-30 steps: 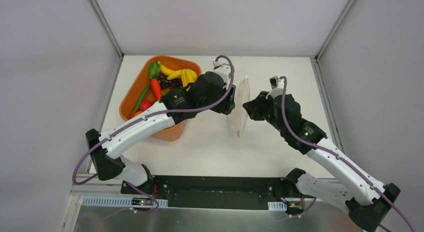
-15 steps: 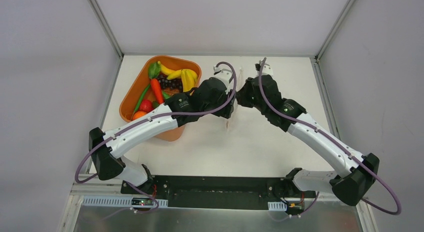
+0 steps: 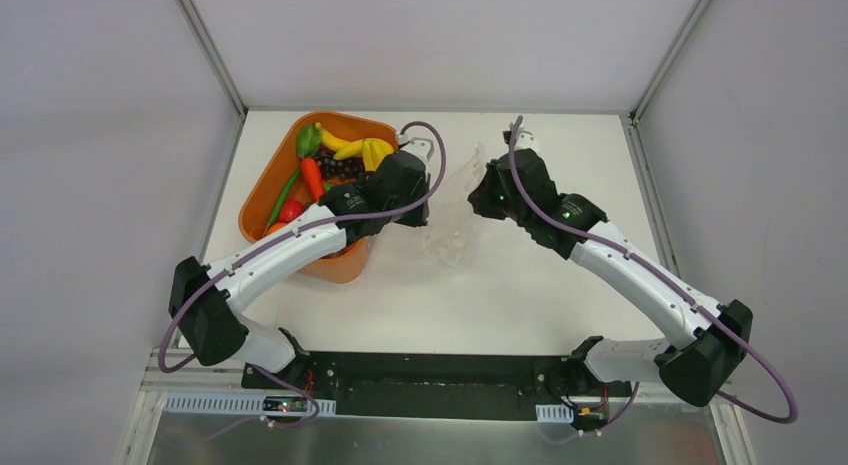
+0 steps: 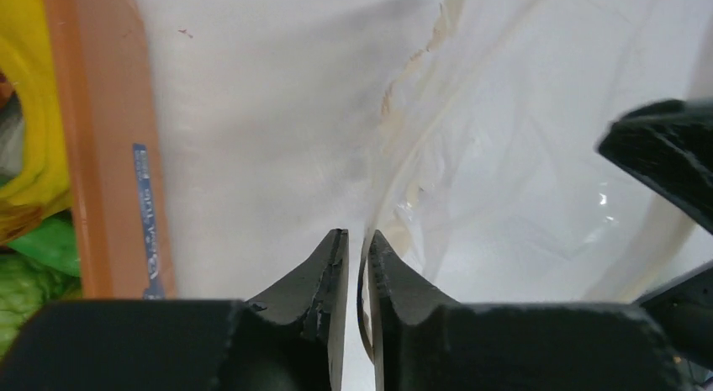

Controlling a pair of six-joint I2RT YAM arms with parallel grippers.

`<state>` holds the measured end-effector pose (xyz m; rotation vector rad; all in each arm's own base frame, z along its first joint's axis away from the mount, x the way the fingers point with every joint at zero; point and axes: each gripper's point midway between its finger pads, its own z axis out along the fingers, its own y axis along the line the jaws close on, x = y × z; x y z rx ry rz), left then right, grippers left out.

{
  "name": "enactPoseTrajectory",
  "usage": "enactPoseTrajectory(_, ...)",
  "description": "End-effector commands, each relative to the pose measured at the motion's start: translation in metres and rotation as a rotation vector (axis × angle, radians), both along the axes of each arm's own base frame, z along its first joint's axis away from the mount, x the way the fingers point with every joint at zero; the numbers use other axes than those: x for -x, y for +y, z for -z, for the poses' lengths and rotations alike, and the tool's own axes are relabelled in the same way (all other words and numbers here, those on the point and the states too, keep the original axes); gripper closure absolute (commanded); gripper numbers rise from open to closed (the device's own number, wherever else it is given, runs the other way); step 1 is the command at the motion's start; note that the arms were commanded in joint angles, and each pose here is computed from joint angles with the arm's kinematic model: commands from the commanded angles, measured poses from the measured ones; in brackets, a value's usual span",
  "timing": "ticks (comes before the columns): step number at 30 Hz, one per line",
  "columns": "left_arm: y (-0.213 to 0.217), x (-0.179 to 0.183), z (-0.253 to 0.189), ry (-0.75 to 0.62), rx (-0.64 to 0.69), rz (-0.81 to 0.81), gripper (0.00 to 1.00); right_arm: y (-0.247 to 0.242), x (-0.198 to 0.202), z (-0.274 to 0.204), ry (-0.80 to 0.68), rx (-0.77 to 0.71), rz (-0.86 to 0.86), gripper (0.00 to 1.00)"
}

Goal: Place the food in the zip-top bag and seal the zipper
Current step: Open the zipper of the food storage bag.

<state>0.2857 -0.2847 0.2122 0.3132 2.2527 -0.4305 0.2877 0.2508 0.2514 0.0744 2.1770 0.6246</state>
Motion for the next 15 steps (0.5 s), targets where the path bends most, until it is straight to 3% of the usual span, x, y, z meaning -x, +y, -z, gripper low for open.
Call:
enactPoseTrajectory(1,0.015,-0.017,-0.021,-0.018,0.082,-0.045,0.87,-0.033,-0.004,0.0,0.005,0.193,0.071,1.0)
enactPoseTrajectory(8,0.028,-0.03,-0.019,0.001,0.041,-0.086,0.91,-0.074,0.009,-0.01,0.073,0.488,0.04,1.0)
enactPoseTrajectory(15,0.009,-0.039,-0.031,0.022,0.109,-0.003,0.85,-0.056,-0.01,-0.017,0.065,0.462,0.054,1.0)
